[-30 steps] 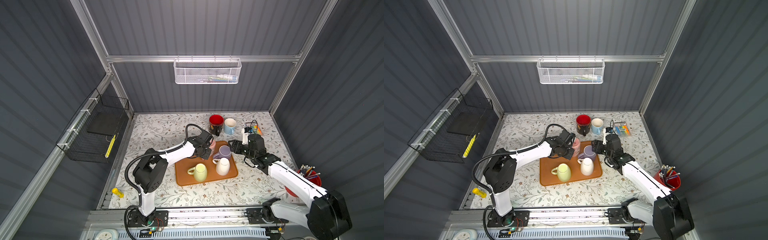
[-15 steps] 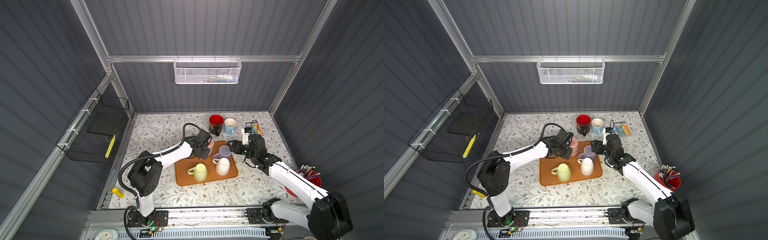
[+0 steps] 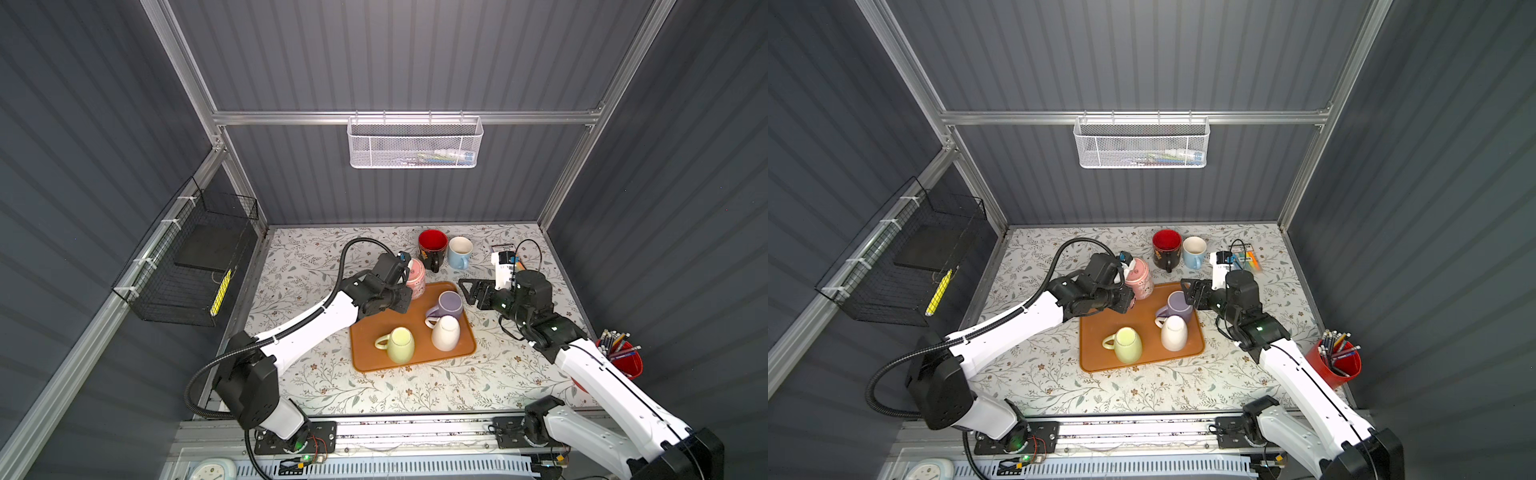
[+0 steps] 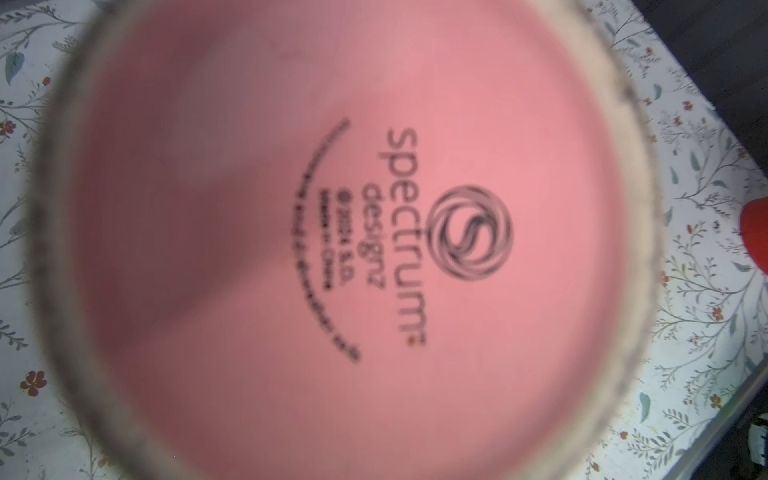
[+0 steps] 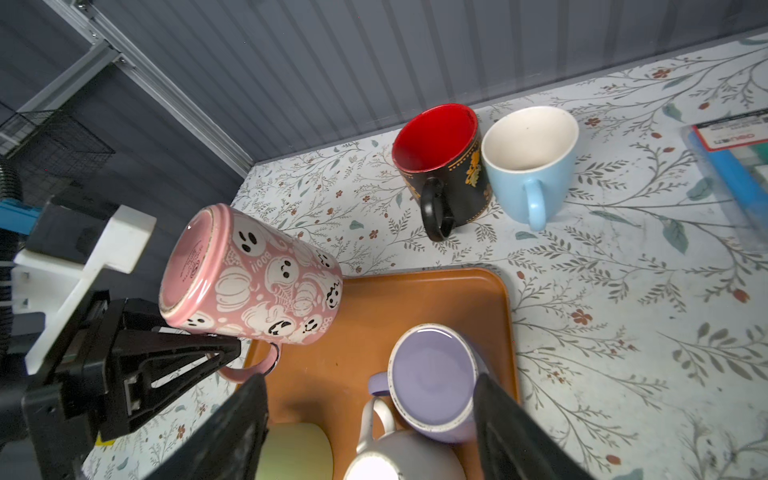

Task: Turn the mug right side up
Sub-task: 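Lift the pink mug off the tray and tilt it sideways with the left gripper, then raise the pink mug high while right gripper reaches up to its handle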

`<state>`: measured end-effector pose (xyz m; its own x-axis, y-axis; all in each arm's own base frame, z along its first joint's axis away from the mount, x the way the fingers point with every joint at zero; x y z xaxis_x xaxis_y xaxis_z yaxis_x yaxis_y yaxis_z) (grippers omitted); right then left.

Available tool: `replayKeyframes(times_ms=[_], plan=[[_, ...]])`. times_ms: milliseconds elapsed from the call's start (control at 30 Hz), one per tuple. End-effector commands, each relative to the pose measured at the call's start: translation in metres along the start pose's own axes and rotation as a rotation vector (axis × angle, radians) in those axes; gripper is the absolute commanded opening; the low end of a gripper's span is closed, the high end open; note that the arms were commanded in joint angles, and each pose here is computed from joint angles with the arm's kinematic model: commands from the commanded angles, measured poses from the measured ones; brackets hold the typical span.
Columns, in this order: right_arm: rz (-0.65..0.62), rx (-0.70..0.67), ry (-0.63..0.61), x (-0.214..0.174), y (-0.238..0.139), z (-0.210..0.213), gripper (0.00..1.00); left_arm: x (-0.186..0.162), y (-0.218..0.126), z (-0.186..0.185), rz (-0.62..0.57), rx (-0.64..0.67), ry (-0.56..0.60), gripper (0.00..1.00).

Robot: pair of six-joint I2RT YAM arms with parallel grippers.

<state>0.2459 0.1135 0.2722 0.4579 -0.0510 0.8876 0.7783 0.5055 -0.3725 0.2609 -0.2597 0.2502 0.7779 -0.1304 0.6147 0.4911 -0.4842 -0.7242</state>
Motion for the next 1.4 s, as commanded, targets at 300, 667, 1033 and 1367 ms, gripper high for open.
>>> replayKeyframes(times_ms=[300,667,1033,1367], plan=[[-0.083,0.343,0.012,-0.001,-0.026,0.033,0.79,0.003,-0.075,-0.011,-0.298,-0.297,-0.099,0.0],[-0.118,0.571,0.02,-0.002,-0.034,0.05,0.79,-0.005,-0.105,-0.007,-0.479,-0.504,-0.131,0.0],[-0.154,0.746,0.022,0.004,-0.032,0.061,0.79,0.003,-0.123,-0.011,-0.577,-0.758,-0.102,0.0],[-0.167,0.833,0.036,0.016,-0.02,0.065,0.77,0.014,-0.132,-0.001,-0.672,-1.001,-0.089,0.0]])
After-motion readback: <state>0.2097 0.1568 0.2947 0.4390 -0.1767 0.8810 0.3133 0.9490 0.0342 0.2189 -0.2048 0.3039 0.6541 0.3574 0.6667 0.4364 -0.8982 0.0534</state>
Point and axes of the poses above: each gripper's point midway between its finger pads, its own y axis out along the fingers, its own z axis along the line the jaws close on, x = y × z, the point moved 8 cm from there along -y, back along the fingers, and after that the axes turned 13 degrees about -y, right-handed, at the moved point
